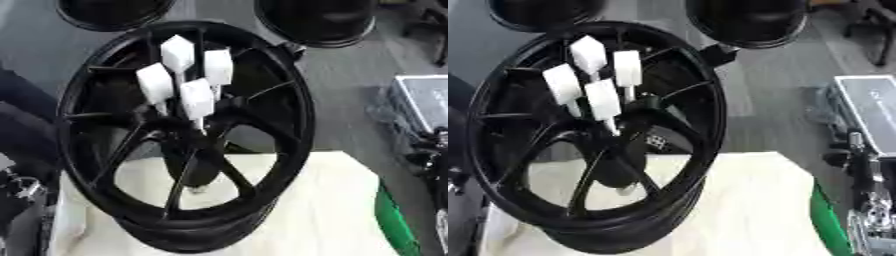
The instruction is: Pull the pin out of the wheel hub.
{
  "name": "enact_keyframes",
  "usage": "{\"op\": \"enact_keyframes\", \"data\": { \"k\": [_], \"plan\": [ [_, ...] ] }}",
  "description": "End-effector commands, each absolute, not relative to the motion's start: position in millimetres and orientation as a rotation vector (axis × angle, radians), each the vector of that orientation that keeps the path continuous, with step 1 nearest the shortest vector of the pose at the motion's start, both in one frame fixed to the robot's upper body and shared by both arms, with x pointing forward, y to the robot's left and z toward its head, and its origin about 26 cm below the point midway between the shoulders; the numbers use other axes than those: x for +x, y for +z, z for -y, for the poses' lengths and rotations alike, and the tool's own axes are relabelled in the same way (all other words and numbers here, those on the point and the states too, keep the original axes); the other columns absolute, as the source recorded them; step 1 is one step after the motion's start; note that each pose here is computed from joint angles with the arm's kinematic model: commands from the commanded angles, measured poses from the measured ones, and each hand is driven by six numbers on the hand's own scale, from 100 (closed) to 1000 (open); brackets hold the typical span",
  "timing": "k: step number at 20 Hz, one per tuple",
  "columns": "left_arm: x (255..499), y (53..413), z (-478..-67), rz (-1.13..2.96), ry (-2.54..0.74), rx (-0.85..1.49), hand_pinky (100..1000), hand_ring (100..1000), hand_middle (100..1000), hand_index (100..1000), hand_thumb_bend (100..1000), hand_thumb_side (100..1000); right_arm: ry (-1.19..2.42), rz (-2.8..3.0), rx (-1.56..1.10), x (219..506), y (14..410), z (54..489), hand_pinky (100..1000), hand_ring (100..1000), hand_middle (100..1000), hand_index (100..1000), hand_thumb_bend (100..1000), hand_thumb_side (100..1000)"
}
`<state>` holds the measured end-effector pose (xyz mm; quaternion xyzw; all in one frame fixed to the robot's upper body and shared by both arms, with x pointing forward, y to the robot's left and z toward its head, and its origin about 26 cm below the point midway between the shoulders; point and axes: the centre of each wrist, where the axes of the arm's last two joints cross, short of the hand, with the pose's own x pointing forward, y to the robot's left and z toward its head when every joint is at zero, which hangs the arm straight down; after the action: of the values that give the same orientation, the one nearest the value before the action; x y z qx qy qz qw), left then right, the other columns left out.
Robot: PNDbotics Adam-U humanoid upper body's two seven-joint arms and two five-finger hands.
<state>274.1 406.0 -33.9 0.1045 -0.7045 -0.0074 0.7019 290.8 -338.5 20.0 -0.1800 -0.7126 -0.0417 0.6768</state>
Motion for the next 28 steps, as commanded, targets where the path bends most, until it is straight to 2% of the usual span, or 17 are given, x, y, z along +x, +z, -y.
{"op": "enact_keyframes", "data": {
  "k": [1,6,8,13,16,20,27,28],
  "plan": [
    [275.5,-22.3,-417.1,1.588,-0.035,0.264,512,487,525,688,709,326,-0.084,1.622,-0.426,292.0,28.4,345.4,669,538,587,751,100,964],
    [276.5,-21.1,-418.7,1.598,0.014,0.270,512,487,525,686,709,325,-0.082,1.622,-0.422,292.4,28.3,344.7,669,538,588,751,100,965],
    [279.6,-9.8,-423.2,1.637,0.013,0.289,512,486,525,689,742,364,-0.082,1.623,-0.421,292.5,28.5,344.6,669,538,587,751,100,965],
    [296.6,62.2,-444.8,1.859,-0.148,0.417,526,496,535,696,759,436,-0.069,1.622,-0.444,291.7,30.7,349.9,668,538,587,751,100,959],
    [315.4,116.2,-438.7,2.033,-0.304,0.418,548,510,548,701,755,467,-0.053,1.621,-0.475,290.4,33.4,355.8,668,538,587,750,100,950],
    [328.2,177.6,-419.5,2.198,-0.596,0.403,574,525,564,710,756,473,-0.037,1.614,-0.497,289.5,34.7,360.2,669,538,587,751,100,957],
    [325.5,253.6,-371.5,2.276,-1.261,0.440,634,548,584,722,730,372,-0.010,1.606,-0.500,289.7,35.1,362.2,669,538,587,751,100,966],
    [323.2,261.1,-364.2,2.269,-1.360,0.446,655,561,592,725,720,319,-0.008,1.605,-0.500,289.7,35.0,362.2,669,538,587,751,100,971]
  ]
}}
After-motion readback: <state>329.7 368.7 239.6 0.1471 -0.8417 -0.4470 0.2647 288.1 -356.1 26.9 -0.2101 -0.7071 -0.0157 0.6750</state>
